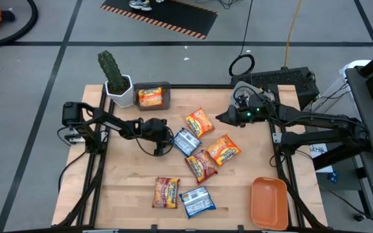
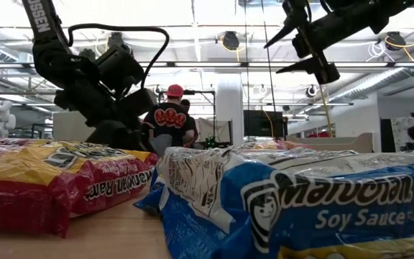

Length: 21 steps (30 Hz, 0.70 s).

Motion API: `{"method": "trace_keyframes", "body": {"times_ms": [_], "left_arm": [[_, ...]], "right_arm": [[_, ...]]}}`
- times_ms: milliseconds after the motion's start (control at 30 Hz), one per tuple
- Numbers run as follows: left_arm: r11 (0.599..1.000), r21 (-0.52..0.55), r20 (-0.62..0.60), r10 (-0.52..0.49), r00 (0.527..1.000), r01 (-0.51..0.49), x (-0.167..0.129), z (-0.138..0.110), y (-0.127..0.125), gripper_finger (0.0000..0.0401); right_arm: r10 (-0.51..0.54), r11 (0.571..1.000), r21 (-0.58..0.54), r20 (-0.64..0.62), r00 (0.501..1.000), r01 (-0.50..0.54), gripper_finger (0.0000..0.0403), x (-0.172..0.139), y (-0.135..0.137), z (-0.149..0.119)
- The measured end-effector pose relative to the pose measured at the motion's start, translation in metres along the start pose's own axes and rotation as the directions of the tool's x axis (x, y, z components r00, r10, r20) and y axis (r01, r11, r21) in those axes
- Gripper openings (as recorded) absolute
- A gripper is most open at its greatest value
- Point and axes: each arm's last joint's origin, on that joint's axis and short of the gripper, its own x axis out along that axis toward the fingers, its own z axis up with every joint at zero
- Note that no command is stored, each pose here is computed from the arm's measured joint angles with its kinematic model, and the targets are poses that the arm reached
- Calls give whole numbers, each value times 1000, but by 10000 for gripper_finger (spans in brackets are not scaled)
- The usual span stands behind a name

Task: Sort Maruchan noodles
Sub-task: Put the top blue noodle pack into the gray bin

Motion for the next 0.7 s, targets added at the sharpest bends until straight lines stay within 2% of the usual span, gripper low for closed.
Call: {"method": "trace_keyframes", "body": {"times_ms": [133, 267, 533, 700], "left_arm": [[1000, -10, -1, -13, 1000, 13, 0, 0, -1, 64], [997, -74, 10, 13, 1000, -12, -1, 2, -1, 29], [987, -163, 32, 13, 999, -8, -1, 4, -1, 16], [965, -261, 81, 18, 997, 4, -9, 13, 0, 15]], "right_arm": [[16, 1000, -13, 40, 999, -15, 251, 2, 5, -7], [12, 1000, -18, 40, 999, -11, 251, 3, 6, -15], [13, 999, -46, 33, 999, -11, 251, 4, 8, -25], [7, 998, -56, 28, 1000, -5, 251, 5, 8, -26]]}}
